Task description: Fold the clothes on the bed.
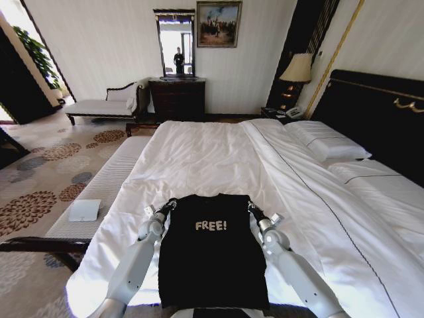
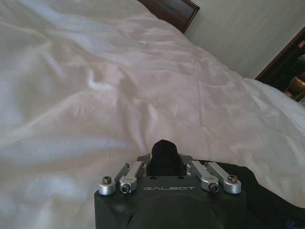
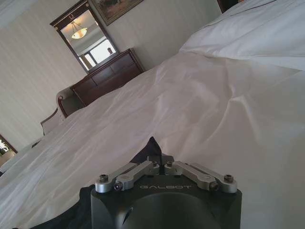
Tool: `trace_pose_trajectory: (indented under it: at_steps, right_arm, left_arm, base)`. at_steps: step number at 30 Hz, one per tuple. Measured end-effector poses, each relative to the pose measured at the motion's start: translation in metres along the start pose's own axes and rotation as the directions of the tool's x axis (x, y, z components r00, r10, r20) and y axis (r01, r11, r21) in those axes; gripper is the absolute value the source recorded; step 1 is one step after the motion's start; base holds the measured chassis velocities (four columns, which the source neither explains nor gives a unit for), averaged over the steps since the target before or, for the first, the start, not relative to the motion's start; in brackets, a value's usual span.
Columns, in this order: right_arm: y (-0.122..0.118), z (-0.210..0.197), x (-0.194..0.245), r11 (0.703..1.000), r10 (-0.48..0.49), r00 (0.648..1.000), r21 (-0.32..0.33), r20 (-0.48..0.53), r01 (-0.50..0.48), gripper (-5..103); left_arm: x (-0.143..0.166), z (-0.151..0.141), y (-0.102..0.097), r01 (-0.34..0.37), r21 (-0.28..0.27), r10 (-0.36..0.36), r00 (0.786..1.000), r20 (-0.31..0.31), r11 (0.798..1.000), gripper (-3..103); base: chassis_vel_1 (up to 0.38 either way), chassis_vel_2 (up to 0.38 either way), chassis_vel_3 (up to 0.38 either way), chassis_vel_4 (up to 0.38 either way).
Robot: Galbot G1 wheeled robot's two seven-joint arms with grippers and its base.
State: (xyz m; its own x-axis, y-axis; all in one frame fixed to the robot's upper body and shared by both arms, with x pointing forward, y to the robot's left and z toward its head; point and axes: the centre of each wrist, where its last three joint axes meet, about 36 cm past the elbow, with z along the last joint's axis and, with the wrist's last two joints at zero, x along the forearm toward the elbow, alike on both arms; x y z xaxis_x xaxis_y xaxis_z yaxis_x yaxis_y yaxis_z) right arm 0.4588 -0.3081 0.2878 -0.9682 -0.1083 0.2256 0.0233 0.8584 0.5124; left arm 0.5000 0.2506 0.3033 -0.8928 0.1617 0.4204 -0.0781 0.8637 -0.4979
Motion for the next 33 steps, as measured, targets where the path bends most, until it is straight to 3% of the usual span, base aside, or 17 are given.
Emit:
trace_pose_trajectory:
  at_steps: [1,9,18,26,33]
  right_arm:
    - [0.000,0.000,0.000,1.000,0.000,1.000,0.000,0.000,0.000,0]
    - [0.003,-0.002,-0.001,1.000,-0.002,1.000,0.002,0.011,0.002,0]
    - [0.019,-0.035,0.006,0.997,-0.072,0.995,0.031,0.070,0.070,0]
    - [0.032,-0.090,0.005,0.966,-0.254,0.946,0.094,0.204,0.239,0]
    - [0.044,-0.135,-0.012,0.953,-0.303,0.908,0.079,0.288,0.293,0]
  left_arm:
    - [0.000,0.000,0.000,0.000,0.000,0.000,1.000,0.000,1.000,32]
    - [0.002,-0.007,0.003,0.003,0.004,-0.003,1.000,0.022,1.000,2]
    - [0.005,-0.051,0.001,-0.025,0.003,0.025,0.995,0.099,1.000,0]
    - [0.026,-0.128,-0.026,-0.137,-0.006,0.136,0.968,0.210,0.990,0]
    - [0.025,-0.175,-0.054,-0.210,-0.032,0.211,0.943,0.257,0.977,0]
  base:
    - [0.000,0.000,0.000,0.000]
    - [0.000,0.000,0.000,0.000]
    - [0.000,0.000,0.000,0.000]
    - [0.000,0.000,0.000,0.000]
    - [0.000,0.000,0.000,0.000]
